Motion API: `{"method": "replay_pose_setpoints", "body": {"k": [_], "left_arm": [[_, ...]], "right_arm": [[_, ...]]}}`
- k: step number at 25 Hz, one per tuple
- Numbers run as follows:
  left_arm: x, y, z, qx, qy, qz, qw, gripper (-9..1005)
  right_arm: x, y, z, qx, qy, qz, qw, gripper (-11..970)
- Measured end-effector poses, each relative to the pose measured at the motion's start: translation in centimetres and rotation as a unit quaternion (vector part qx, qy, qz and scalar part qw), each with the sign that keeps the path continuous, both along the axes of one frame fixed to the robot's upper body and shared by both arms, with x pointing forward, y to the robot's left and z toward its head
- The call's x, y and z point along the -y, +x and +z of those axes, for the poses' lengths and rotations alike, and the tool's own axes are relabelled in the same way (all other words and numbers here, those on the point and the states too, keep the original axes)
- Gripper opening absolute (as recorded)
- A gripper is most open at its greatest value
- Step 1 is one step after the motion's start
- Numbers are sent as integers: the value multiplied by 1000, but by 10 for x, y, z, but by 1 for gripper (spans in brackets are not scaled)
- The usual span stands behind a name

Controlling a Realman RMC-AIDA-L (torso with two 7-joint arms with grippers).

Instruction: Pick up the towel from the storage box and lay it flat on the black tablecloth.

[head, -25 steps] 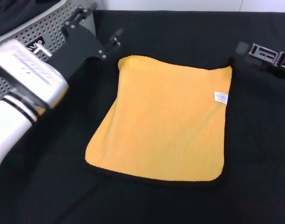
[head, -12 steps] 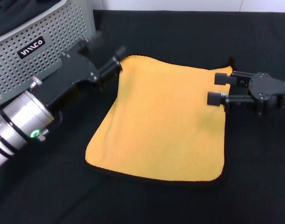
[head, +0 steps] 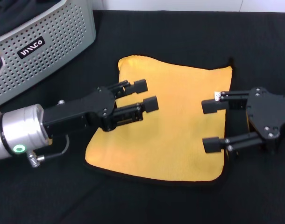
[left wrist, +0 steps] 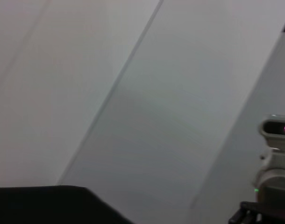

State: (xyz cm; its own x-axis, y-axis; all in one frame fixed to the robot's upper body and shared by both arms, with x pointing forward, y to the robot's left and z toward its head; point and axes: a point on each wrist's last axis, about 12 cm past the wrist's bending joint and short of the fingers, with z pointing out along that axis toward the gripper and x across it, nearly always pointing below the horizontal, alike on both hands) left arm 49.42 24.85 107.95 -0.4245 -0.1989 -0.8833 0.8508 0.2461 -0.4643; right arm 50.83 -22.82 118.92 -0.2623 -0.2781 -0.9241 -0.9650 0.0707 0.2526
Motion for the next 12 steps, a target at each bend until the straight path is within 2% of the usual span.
{"method": "replay_pose_setpoints", "body": {"k": [5,12], "left_arm": [[-8,-13,4,4,-29,-14,999,738],[-14,-25,5,16,-50,-10,999,739]], "right_arm": [[2,-11,8,7,-10,11,1000,857],[3,-14,7,7,-12,12,1000,857]]}}
